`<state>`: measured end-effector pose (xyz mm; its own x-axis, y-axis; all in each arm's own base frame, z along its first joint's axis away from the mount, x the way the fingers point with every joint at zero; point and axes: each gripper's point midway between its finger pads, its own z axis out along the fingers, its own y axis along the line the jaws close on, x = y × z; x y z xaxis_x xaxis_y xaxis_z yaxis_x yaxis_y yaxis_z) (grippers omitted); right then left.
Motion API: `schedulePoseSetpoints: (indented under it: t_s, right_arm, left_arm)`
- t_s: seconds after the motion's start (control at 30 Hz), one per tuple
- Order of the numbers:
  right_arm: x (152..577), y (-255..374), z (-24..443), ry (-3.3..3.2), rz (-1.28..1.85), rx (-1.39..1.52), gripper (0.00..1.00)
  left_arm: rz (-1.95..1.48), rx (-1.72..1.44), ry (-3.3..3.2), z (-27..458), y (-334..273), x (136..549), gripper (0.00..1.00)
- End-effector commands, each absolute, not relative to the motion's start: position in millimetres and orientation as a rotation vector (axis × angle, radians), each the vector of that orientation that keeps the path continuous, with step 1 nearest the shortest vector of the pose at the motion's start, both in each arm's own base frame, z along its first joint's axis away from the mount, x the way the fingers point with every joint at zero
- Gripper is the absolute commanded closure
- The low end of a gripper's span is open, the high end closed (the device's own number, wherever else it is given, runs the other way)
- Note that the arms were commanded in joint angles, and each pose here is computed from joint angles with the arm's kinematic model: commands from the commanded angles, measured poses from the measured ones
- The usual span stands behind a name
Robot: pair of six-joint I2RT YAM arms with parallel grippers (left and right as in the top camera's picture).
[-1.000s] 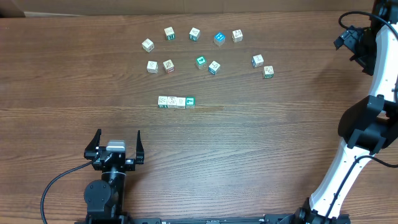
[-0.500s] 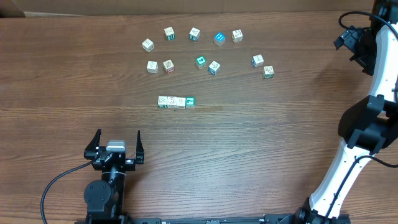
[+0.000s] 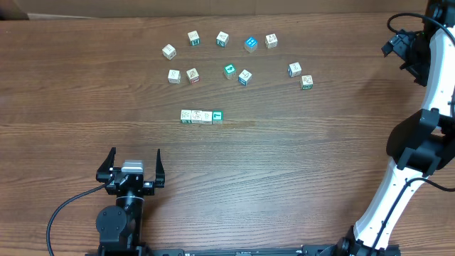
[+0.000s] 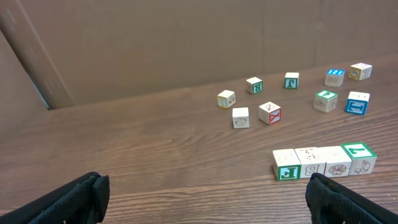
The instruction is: Form a horizontal line
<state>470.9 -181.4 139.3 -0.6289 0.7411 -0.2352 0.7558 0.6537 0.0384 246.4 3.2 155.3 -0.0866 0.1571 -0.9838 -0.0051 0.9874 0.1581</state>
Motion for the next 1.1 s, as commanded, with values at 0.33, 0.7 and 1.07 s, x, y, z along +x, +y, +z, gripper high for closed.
schedulePoseSetpoints:
  t_s: [0.33,0.7,1.07]
  right_arm:
    - [468.7,-186.2,142.5,2.632,-0.093,1.223,0.00]
    - [466.5,-184.8,121.1,2.666,-0.098,1.234,0.00]
    - [455.2,-175.0,98.8,2.732,-0.107,1.242,0.00]
  left_arm:
    - [0.156,0.126,1.642,156.6,4.4,246.1,0.00]
    - [0.156,0.126,1.642,156.6,4.5,246.1,0.00]
    - [0.156,0.125,1.642,156.5,4.5,246.1,0.00]
